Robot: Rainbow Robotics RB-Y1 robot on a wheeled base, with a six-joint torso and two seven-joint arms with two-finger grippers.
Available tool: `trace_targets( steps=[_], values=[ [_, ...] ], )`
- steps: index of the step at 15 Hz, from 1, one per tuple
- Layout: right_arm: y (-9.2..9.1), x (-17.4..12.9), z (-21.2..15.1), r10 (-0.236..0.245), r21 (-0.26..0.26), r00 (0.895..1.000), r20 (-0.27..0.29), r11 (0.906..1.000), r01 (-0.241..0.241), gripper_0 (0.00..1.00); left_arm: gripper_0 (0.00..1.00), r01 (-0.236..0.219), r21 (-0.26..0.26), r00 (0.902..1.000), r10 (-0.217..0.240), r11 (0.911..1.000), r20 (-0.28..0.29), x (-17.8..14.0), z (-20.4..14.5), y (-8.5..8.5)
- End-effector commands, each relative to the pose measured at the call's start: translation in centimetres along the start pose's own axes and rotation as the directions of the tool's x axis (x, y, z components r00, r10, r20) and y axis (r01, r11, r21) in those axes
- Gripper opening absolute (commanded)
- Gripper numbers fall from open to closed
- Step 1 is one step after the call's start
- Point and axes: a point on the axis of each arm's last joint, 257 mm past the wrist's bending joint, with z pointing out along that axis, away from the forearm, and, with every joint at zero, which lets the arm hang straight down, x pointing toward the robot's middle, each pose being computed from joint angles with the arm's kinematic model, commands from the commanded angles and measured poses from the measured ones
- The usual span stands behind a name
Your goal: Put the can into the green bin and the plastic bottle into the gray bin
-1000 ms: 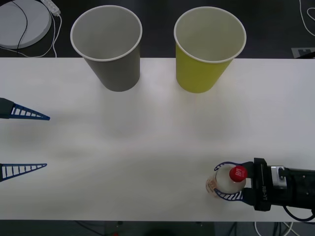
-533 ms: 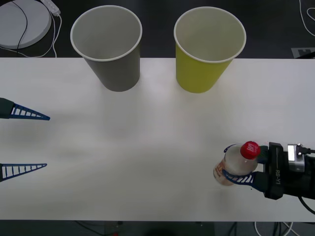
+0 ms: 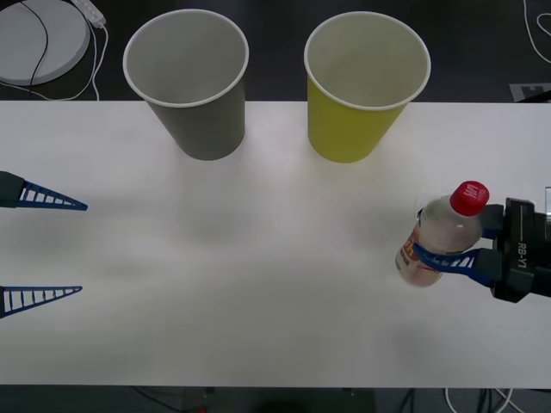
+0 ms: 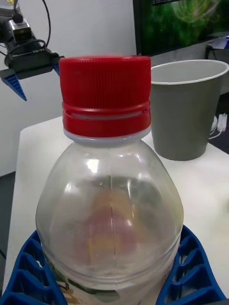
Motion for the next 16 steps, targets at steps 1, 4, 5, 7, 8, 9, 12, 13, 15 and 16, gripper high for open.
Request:
trace_targets(
  steps=[1, 4, 5, 7, 8, 9, 12, 13, 15, 16],
  values=[
    [-1.0, -2.1, -0.8, 0.023, 0.038, 0.999, -0.036, 0.9990, -0.022, 0.00, 1.00, 0.000, 0.000, 1.0000, 0.000, 1.0000, 0.000, 0.0, 0.0, 0.0],
    [-0.3, -4.6, -0.8, 0.046, 0.070, 0.996, -0.072, 0.9967, -0.041, 0.00, 1.00, 0.000, 0.000, 1.0000, 0.000, 1.0000, 0.000, 0.0, 0.0, 0.0],
    [0.0, -5.6, -0.6, 0.046, 0.081, 0.995, -0.086, 0.9960, -0.039, 0.00, 1.00, 0.000, 0.000, 1.0000, 0.000, 1.0000, 0.000, 0.0, 0.0, 0.0],
    [1.5, -7.6, 0.4, 0.062, 0.071, 0.992, -0.108, 0.9960, -0.054, 0.00, 1.00, 0.000, 0.000, 1.0000, 0.000, 1.0000, 0.000, 0.0, 0.0, 0.0],
    [2.0, -8.5, 0.8, 0.061, 0.069, 0.992, -0.114, 0.9962, -0.053, 0.00, 1.00, 0.000, 0.000, 1.0000, 0.000, 1.0000, 0.000, 0.0, 0.0, 0.0],
    [2.5, -9.3, 1.3, 0.065, 0.066, 0.990, -0.124, 0.9962, -0.057, 0.00, 1.00, 0.000, 0.000, 1.0000, 0.000, 1.0000, 0.000, 0.0, 0.0, 0.0],
    [3.8, -11.6, 3.1, 0.076, 0.069, 0.983, -0.166, 0.9954, -0.065, 0.00, 1.00, 0.000, 0.000, 1.0000, 0.000, 1.0000, 0.000, 0.0, 0.0, 0.0],
    [3.9, -12.2, 3.5, 0.075, 0.080, 0.981, -0.181, 0.9949, -0.062, 0.00, 1.00, 0.000, 0.000, 1.0000, 0.000, 1.0000, 0.000, 0.0, 0.0, 0.0],
    [4.1, -12.8, 4.1, 0.079, 0.084, 0.970, -0.230, 0.9946, -0.061, 0.00, 1.00, 0.000, 0.000, 1.0000, 0.000, 1.0000, 0.000, 0.0, 0.0, 0.0],
    [4.0, -13.2, 4.3, 0.089, 0.095, 0.962, -0.260, 0.9933, -0.066, 0.00, 1.00, 0.000, 0.000, 1.0000, 0.000, 1.0000, 0.000, 0.0, 0.0, 0.0]
  ],
)
